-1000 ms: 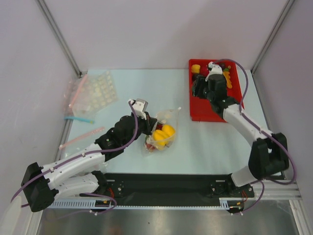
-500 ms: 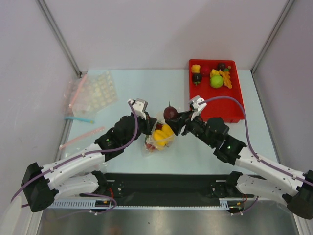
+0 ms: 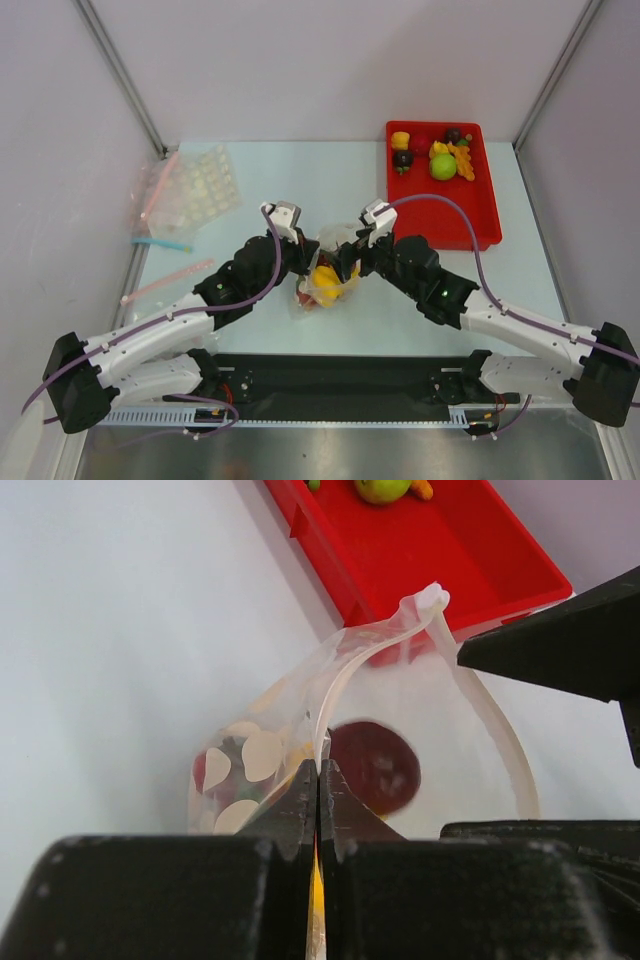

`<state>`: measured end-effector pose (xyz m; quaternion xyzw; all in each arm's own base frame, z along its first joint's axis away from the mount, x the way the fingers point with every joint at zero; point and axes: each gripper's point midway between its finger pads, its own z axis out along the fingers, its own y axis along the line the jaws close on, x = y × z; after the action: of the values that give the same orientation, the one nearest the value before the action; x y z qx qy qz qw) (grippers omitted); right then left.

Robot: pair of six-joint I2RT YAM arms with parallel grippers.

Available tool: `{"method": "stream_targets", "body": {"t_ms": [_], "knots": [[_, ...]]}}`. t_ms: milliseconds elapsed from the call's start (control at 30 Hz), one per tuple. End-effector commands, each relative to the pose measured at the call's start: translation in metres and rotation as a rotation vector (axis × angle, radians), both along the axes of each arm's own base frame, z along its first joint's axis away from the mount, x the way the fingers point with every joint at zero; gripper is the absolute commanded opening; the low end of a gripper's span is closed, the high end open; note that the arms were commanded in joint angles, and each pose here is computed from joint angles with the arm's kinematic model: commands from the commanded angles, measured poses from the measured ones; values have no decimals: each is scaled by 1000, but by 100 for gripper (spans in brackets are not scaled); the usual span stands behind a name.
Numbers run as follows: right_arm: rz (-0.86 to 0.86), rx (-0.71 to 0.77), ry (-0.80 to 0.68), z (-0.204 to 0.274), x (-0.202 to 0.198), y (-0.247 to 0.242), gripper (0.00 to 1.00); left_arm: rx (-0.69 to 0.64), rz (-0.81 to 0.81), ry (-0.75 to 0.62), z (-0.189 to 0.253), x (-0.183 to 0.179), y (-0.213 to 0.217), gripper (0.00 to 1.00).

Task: Place the food in the zip-top bag and seal the zipper
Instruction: Place the fake fruit in the zipper food storage bag.

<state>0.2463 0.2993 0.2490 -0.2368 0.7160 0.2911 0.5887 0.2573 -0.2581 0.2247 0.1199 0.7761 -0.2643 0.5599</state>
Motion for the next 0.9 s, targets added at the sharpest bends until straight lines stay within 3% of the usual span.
{"method": "stream_targets", "body": {"t_ms": [0, 300, 567, 733, 867], "knots": [[-79, 45, -57, 32, 11, -7, 100, -38, 3, -56, 29, 2, -1, 0], [-330, 167, -44, 38, 30, -64, 93, -50, 35, -64, 30, 3, 6, 1], [-354, 287, 104, 11, 57, -92, 88, 18, 159, -52, 19, 18, 24, 1], [-361, 274, 193, -16, 70, -96, 87, 37, 162, -43, 13, 21, 23, 0], [-258, 231, 199, -27, 71, -75, 87, 48, 191, -57, 9, 26, 29, 0]]}}
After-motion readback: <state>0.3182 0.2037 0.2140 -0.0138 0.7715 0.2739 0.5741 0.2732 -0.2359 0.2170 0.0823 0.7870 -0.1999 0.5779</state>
